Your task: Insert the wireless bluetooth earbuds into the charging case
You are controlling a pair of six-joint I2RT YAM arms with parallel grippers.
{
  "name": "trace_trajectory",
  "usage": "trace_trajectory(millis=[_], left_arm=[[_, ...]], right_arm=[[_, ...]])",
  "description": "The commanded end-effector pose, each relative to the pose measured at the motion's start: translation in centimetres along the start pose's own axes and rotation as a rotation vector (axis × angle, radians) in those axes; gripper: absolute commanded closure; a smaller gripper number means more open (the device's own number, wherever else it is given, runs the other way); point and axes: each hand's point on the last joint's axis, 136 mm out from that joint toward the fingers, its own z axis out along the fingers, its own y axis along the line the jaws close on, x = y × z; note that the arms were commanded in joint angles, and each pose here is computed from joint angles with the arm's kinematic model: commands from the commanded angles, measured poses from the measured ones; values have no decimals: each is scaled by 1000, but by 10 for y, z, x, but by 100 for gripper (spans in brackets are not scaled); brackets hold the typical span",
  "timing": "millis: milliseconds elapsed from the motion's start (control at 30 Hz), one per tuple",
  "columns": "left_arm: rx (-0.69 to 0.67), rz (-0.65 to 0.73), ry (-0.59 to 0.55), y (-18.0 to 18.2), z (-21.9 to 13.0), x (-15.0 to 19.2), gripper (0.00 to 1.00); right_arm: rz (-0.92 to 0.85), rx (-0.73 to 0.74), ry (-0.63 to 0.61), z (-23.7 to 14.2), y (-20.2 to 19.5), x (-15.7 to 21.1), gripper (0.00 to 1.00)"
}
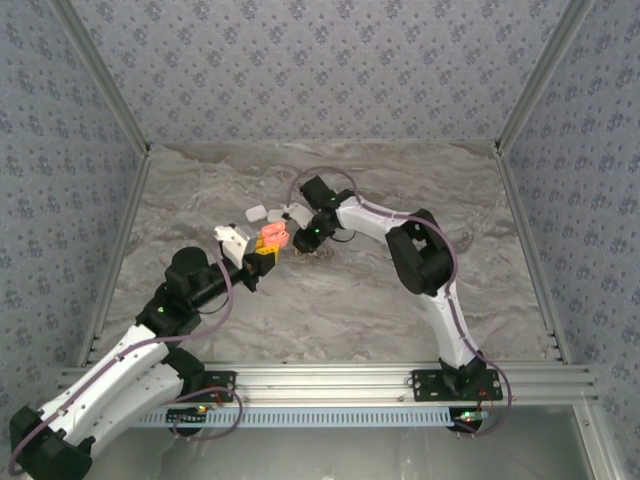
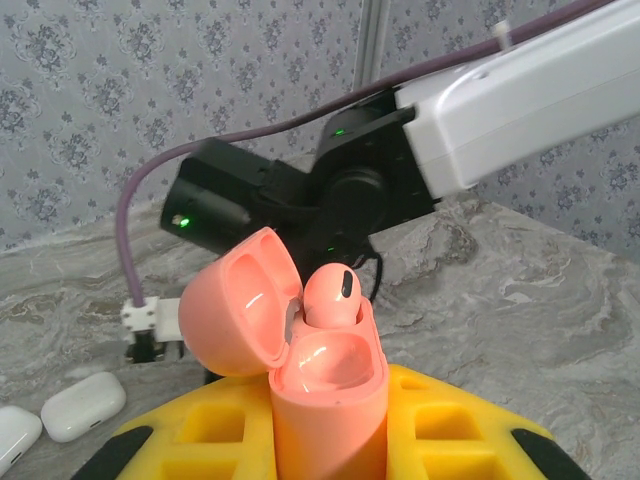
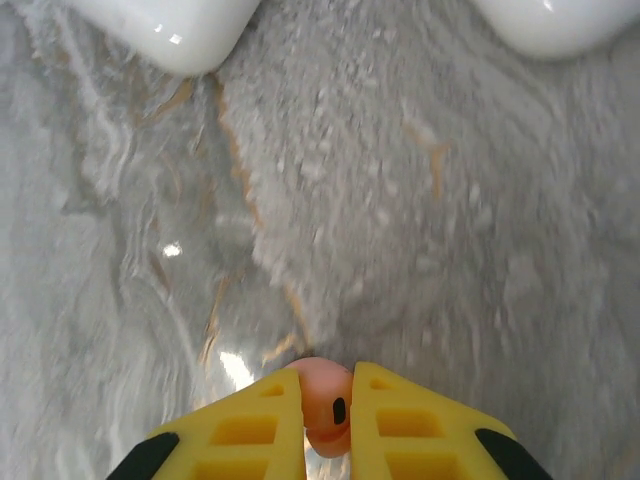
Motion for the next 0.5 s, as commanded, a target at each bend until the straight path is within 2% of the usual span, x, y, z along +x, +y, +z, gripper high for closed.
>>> trace_trajectory(millis=[0, 167, 333, 467], left_arm=[[15, 6, -55, -4, -1, -15, 97], [36, -14, -57, -5, 7, -11, 97], [83, -42, -53, -9, 23, -7, 98], [138, -56, -46, -16, 37, -7, 99]], right_arm=[[-9, 89, -180, -70, -3, -32, 86], [3, 204, -331, -152, 0, -21, 86], [-47, 259, -506, -230, 32, -17, 86], [-120, 264, -607, -261, 69, -10, 86]])
